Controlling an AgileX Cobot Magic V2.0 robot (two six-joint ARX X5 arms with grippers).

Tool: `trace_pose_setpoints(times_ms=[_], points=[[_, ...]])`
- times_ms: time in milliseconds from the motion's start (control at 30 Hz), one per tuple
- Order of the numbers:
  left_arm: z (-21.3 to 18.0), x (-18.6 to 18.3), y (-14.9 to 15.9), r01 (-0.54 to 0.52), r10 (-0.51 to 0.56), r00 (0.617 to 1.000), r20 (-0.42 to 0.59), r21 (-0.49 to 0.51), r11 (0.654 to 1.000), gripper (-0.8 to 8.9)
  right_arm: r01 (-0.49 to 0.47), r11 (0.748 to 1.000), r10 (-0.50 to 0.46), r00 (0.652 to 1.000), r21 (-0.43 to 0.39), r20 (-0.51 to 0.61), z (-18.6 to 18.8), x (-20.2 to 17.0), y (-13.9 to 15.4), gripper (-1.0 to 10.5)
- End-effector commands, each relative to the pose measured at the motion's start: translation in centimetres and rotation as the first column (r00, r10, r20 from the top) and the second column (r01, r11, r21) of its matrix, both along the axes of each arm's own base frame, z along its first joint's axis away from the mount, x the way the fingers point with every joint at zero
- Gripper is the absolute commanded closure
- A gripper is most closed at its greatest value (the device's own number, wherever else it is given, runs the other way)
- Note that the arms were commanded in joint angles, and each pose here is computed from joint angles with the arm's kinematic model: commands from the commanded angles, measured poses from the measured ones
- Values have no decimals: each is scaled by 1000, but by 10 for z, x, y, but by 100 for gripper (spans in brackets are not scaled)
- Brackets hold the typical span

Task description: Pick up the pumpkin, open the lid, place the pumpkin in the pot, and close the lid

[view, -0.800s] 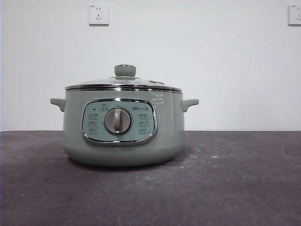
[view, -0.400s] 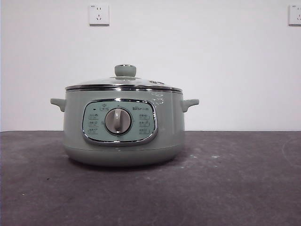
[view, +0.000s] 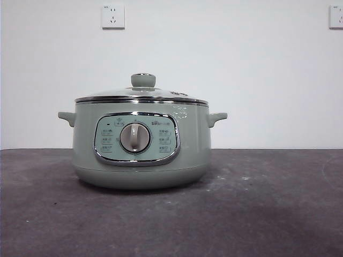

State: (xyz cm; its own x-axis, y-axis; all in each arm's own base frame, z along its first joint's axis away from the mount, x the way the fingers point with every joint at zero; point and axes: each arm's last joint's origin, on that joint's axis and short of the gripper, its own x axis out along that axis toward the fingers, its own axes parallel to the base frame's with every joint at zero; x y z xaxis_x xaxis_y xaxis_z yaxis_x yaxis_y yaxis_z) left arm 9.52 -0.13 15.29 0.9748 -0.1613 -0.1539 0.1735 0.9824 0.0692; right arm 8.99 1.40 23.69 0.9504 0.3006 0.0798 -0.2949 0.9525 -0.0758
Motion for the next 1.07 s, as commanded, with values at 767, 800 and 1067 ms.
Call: trace_pose_setpoints(times_ms=[767,800,1067], points=[[-5,1,0,-5,4,1000,-13,-7,1000,817,53,998,-45,976,33,-214,-83,6,-1,946],[-5,1,0,-5,4,1000,-12,-7,1000,817,54,998,-45,970,30,-240,-85,5,-1,946],[-5,1,0,-5,4,1000,-12,-7,1000,817,60,993,-29,960,103,-279,-87,5,-1,946]])
